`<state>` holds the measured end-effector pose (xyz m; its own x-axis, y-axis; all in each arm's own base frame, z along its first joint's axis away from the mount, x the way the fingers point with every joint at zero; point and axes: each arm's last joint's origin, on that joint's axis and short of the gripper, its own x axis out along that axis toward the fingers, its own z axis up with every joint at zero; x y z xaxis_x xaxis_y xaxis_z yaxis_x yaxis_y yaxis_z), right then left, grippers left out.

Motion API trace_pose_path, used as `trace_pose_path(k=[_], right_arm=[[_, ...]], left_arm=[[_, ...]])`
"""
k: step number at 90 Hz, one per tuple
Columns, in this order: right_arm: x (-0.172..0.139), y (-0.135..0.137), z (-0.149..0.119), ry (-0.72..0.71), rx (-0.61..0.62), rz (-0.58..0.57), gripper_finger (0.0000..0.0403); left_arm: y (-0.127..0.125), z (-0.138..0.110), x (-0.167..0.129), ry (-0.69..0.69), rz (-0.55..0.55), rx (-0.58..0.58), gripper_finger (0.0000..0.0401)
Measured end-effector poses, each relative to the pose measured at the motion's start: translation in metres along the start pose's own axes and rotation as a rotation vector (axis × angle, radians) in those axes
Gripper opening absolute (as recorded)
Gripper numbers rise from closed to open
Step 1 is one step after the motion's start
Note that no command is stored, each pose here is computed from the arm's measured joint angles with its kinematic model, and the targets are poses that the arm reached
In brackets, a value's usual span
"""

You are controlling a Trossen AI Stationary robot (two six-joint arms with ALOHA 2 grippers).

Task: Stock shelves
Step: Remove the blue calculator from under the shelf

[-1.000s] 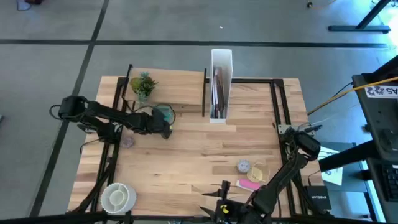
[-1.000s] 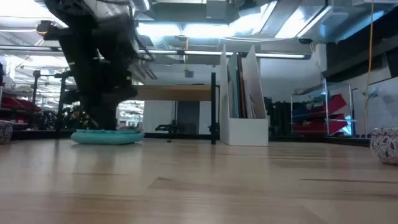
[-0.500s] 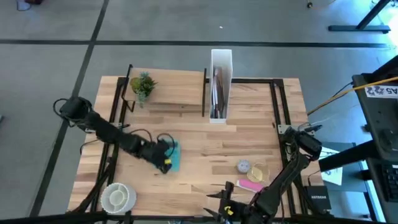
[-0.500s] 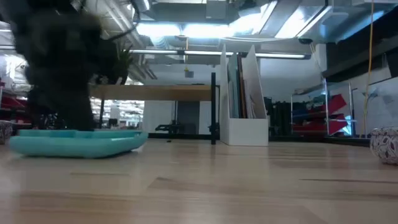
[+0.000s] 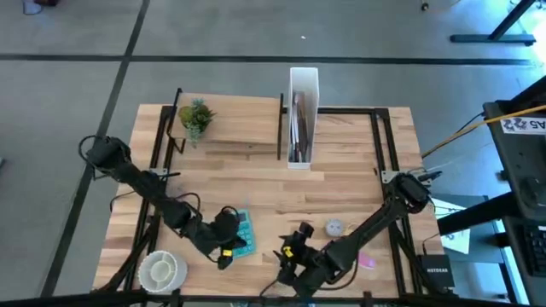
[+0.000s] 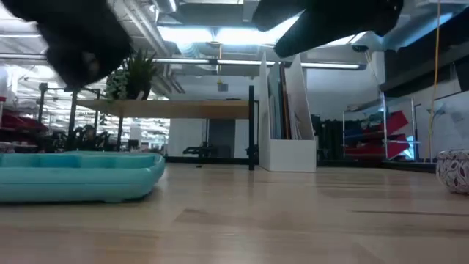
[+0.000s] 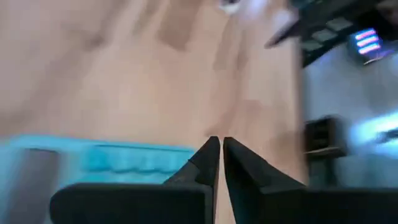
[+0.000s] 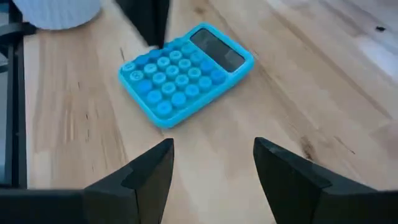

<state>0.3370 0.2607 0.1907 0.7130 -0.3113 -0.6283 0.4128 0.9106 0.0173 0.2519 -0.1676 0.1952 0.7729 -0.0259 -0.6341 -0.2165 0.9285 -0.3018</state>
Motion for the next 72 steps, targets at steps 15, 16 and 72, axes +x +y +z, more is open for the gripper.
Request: trace_pose_path(k=[15,16,72], right_arm=[[0.013,-0.007,-0.008,0.03,-0.004,0.014,0.0207],[0.014,-0.007,-0.009,0.031,0.0,0.018,0.0207],[0.047,-0.003,-0.043,-0.026,-0.065,0.523,0.0207]], left_arm=[[0.039,0.009,-0.001,0.202,0.282,0.056,0.0024],[0.042,0.009,-0.001,0.219,0.294,0.062,0.0027],[0.108,0.036,0.017,0.528,0.161,0.027,0.0211]])
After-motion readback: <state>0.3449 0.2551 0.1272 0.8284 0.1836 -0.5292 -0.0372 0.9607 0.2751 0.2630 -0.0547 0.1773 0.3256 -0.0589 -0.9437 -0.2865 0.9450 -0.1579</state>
